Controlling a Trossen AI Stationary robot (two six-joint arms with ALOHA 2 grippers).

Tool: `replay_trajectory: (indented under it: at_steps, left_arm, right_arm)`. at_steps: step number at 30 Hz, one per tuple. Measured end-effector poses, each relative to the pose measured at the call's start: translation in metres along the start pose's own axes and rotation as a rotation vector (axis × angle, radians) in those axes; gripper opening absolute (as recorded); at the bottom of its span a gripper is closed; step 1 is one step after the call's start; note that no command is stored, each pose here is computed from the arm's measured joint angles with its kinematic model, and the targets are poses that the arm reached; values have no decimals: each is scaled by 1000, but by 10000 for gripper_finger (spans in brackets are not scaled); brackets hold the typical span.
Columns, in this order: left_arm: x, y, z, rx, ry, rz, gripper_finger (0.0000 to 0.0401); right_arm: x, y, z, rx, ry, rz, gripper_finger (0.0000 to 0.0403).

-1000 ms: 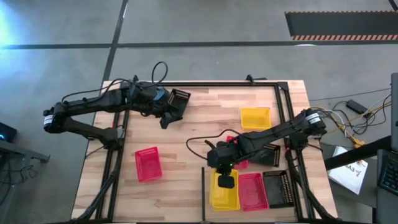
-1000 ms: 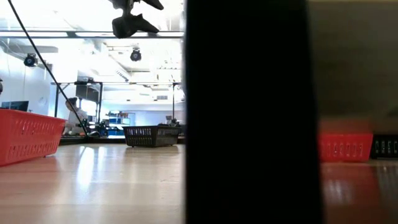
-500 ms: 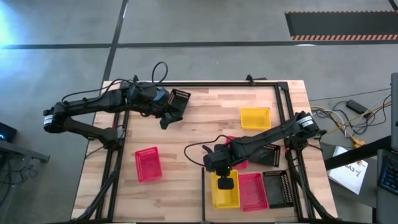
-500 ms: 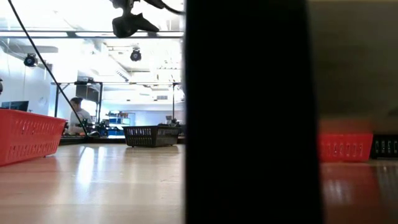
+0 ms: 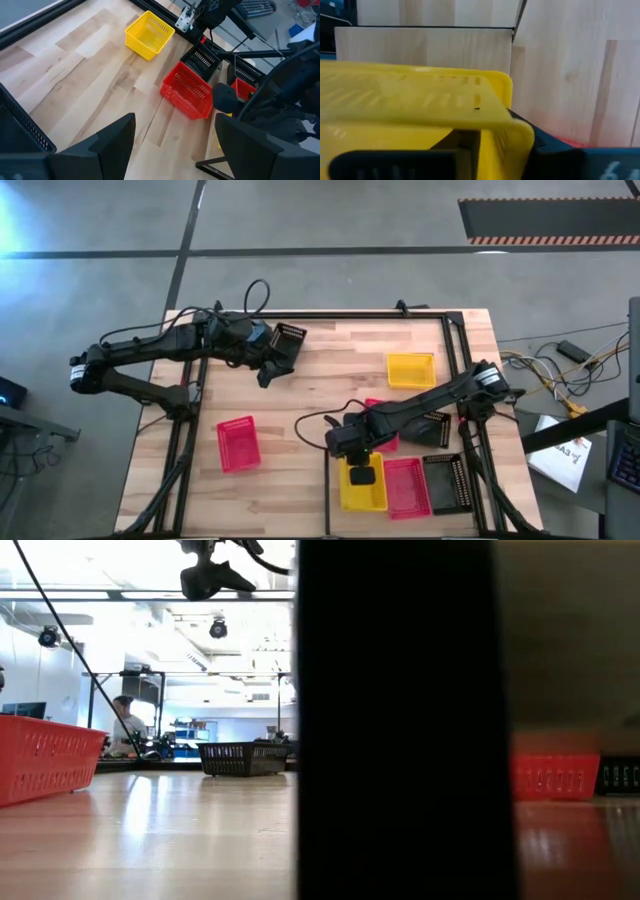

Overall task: Stack baskets on shelf by color
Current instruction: Stack the left yellow bin on top of the yellow bin on the shelf, then stack the right red bin on top of the red bin on the shelf

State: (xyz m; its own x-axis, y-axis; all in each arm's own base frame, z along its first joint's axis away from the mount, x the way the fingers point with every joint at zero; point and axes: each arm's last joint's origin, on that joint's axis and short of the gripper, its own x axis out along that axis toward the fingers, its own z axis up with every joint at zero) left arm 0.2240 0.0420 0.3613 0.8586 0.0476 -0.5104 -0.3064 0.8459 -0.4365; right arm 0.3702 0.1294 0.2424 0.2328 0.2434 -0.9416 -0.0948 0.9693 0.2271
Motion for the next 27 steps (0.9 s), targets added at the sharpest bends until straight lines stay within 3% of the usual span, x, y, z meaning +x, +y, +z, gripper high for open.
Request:
replay_trajectory:
  at_steps: [7, 13, 16, 19, 24, 27]
  left_arm:
    - [0, 0, 0, 0, 0, 1, 258]
    - [0, 0, 0, 1, -1, 1, 258]
    - [0, 0, 0, 1, -1, 1, 258]
    - [0, 0, 0, 1, 0, 0, 258]
    - [0, 0, 0, 2, 1, -2, 258]
    - [0, -1, -1, 5, 3, -6, 258]
  right_arm:
    - [-28, 8, 11, -7, -75, 22, 93]
    - [-32, 9, 12, -16, -81, 22, 47]
    - [-31, 8, 11, 38, -67, 13, 25]
    - [-36, 1, 4, 100, -28, -60, 14]
    - [-63, -16, -21, 179, 26, -284, 19]
    - [-74, -30, -41, 252, 45, -326, 27]
